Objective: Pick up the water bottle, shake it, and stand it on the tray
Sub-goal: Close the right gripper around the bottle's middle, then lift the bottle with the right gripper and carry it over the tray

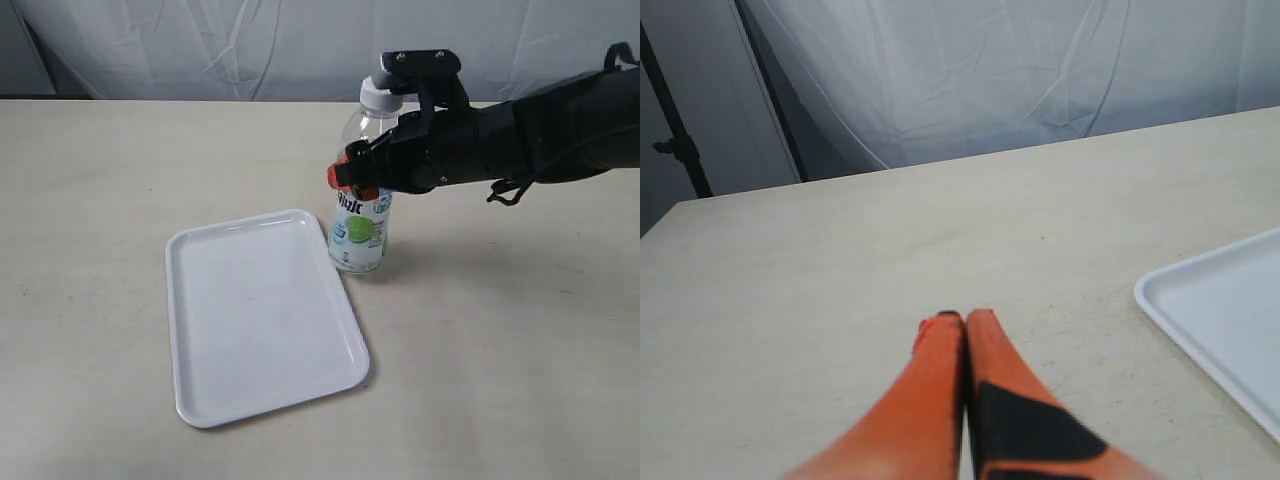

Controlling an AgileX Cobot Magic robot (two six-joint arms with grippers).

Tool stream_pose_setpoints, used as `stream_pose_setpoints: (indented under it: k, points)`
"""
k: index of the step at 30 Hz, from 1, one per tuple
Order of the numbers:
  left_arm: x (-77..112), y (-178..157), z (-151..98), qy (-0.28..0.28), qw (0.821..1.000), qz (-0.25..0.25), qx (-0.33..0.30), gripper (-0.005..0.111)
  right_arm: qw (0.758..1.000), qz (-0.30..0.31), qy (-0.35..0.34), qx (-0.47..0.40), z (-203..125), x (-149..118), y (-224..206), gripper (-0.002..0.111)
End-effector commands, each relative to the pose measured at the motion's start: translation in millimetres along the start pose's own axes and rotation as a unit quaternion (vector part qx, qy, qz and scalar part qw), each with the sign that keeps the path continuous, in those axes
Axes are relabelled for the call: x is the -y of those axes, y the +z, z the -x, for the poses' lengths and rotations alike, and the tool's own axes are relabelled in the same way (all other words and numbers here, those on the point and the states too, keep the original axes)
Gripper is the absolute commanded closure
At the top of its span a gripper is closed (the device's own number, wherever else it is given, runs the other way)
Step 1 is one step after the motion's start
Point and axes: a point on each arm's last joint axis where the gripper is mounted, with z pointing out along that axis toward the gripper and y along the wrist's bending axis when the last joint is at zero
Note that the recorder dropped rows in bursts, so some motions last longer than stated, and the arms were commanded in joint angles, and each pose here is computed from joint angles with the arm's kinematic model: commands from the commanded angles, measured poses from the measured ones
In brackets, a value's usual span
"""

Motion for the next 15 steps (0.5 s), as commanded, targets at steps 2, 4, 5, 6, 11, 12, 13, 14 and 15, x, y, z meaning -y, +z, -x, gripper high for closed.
stream_pose_setpoints:
  k: [2, 4, 5, 6, 11, 12, 13, 14, 15]
  points:
    - [0.0, 0.0, 0.2, -0.001, 1.0, 0.001, 0.007, 0.106, 0.979, 0.204, 0.025, 0.002, 19.5, -61.7, -48.4, 0.109]
    - [0.0, 0.0, 0.2, -0.001, 1.0, 0.001, 0.007, 0.106, 0.952, 0.301, -0.05, -0.002, 16.9, -90.8, -62.4, 0.109]
    - [0.0, 0.0, 0.2, -0.001, 1.0, 0.001, 0.007, 0.106, 0.958, 0.277, -0.072, 0.001, 17.0, -95.0, -63.5, 0.109]
    - [0.0, 0.0, 0.2, -0.001, 1.0, 0.001, 0.007, 0.106, 0.979, 0.197, -0.058, 0.005, 18.8, -90.2, -60.4, 0.109]
    - [0.0, 0.0, 0.2, 0.0, 1.0, 0.001, 0.007, 0.106, 0.998, 0.046, 0.027, -0.018, 18.4, -82.8, -57.7, 0.109]
    - [0.0, 0.0, 0.2, 0.0, 1.0, 0.001, 0.007, 0.106, 0.995, 0.086, -0.013, -0.052, 15.4, -97.1, -59.4, 0.109]
    - [0.0, 0.0, 0.2, 0.0, 1.0, 0.001, 0.007, 0.106, 0.988, 0.117, -0.07, -0.071, 13.6, -108.4, -61.7, 0.109]
    - [0.0, 0.0, 0.2, 0.0, 1.0, 0.001, 0.007, 0.106, 0.982, 0.126, -0.12, -0.077, 13.9, -116.6, -63.2, 0.109]
    - [0.0, 0.0, 0.2, 0.0, 1.0, 0.001, 0.007, 0.106, 0.986, 0.096, -0.119, -0.069, 16.7, -116.0, -62.6, 0.109]
